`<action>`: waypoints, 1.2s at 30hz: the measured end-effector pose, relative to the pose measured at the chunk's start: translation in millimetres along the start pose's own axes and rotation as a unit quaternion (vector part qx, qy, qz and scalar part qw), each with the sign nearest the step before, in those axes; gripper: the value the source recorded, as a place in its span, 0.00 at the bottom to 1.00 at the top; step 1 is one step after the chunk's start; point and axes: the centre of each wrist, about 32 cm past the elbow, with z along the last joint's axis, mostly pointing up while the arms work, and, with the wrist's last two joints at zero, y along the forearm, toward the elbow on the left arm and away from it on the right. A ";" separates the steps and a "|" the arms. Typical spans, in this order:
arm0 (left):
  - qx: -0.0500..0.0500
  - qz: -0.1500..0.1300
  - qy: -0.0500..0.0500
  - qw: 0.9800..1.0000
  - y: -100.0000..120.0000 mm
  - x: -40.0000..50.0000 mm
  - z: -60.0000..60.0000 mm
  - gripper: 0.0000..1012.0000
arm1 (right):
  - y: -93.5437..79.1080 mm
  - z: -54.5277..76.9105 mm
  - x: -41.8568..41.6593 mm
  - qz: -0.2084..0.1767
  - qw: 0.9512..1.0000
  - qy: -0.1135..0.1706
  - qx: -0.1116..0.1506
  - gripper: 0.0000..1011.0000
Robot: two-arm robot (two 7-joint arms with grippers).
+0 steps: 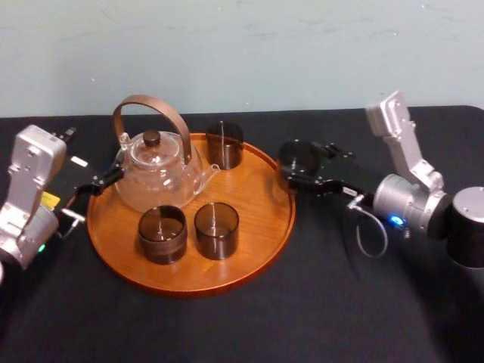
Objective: Pick up the glass from the table and place it on the tray.
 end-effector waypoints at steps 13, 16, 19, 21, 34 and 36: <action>0.000 0.000 0.000 1.000 0.0 0.0 0.0 0.99 | 26.7 6.8 -11.7 0.030 0.999 -0.011 0.000 0.89; 0.000 0.000 0.000 1.000 0.0 0.0 0.0 0.99 | 31.8 6.9 -14.9 0.037 0.999 -0.012 -0.002 0.89; 0.000 0.000 0.000 1.000 0.0 0.0 0.0 0.99 | 35.5 7.1 -17.0 0.041 0.999 -0.012 -0.002 0.89; 0.000 0.000 0.000 1.000 0.0 0.0 0.0 0.99 | 37.8 7.4 -17.8 0.044 0.999 -0.013 -0.002 0.89; 0.000 0.000 0.000 1.000 0.0 0.0 0.0 0.99 | 47.5 3.1 -19.2 0.052 0.999 -0.010 -0.001 0.89; 0.000 0.000 0.000 1.000 0.0 0.0 0.0 0.99 | 48.2 2.3 -18.9 0.052 0.999 -0.009 -0.001 0.89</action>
